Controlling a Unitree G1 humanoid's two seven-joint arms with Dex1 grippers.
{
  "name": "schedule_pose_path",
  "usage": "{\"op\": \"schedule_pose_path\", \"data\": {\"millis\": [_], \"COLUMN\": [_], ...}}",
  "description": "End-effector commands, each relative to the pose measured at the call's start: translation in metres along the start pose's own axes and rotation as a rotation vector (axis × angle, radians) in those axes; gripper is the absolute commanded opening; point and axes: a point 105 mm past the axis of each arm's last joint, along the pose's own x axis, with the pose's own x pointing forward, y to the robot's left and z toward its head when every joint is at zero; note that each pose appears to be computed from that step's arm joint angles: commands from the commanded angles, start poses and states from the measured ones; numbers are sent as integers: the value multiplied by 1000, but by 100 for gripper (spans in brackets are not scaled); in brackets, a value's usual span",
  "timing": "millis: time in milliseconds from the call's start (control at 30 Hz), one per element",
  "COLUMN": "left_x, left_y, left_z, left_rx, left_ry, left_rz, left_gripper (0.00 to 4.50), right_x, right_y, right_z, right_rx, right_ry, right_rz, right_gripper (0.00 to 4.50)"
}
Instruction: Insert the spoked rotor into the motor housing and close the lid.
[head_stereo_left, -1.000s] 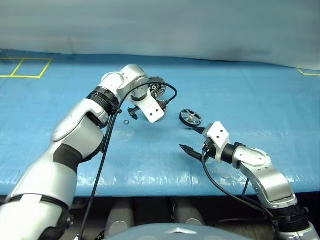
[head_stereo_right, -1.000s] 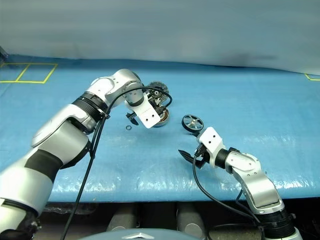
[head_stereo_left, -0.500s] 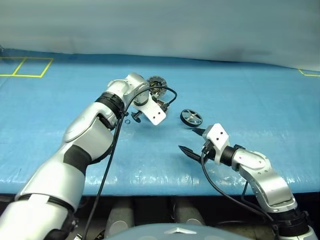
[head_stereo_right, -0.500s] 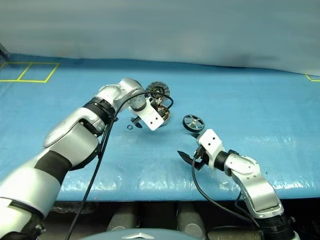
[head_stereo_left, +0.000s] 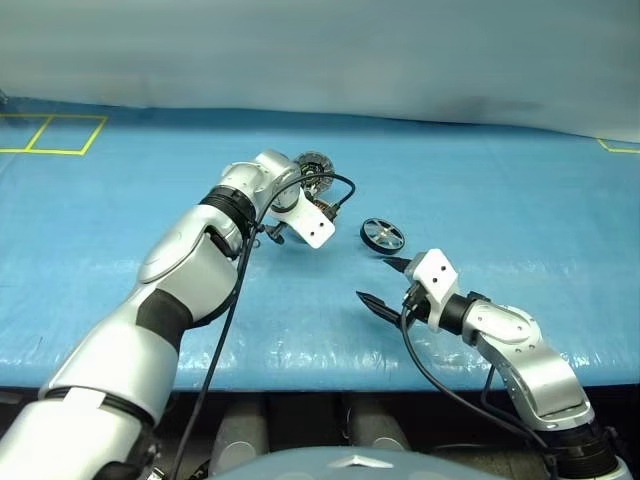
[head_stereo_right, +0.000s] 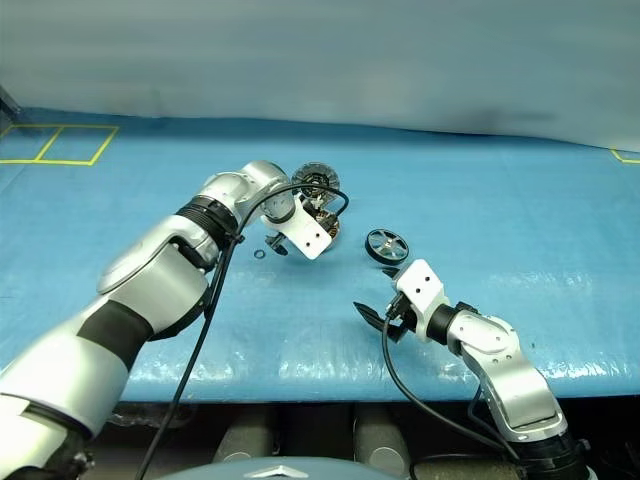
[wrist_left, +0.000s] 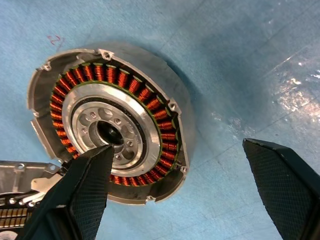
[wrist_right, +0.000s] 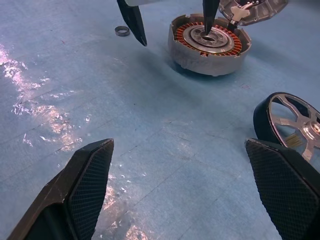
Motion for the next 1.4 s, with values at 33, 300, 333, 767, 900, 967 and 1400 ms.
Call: {"op": "schedule_pose_path", "data": {"millis": [33, 300, 333, 767, 900, 967, 1400], "left_x": [-1, 5, 6, 11, 8, 4, -32], "left_y": [4, 1, 0, -8, -3, 2, 9], "left_z": [2, 3, 3, -3, 5, 8, 39], "left_rx": [-6, -12, -12, 9, 61, 123, 365], "left_ry": [-5, -8, -10, 9, -19, -14, -175], "left_rz": [17, 24, 22, 8, 33, 52, 108], "left_gripper": [450, 450, 432, 200, 200, 200, 200], "right_x": [-3, -4, -4, -2, -4, -4, -7], "right_y": [1, 1, 0, -3, -6, -8, -13], "right_z": [9, 10, 11, 15, 13, 13, 9], "right_rx": [-17, -20, -20, -31, -30, -31, -21], "right_ry": [-26, -32, -34, -50, -45, -42, -35], "right_rz": [-8, -23, -25, -51, -70, -79, -109], "right_gripper": [447, 447, 449, 450, 450, 450, 450]}}
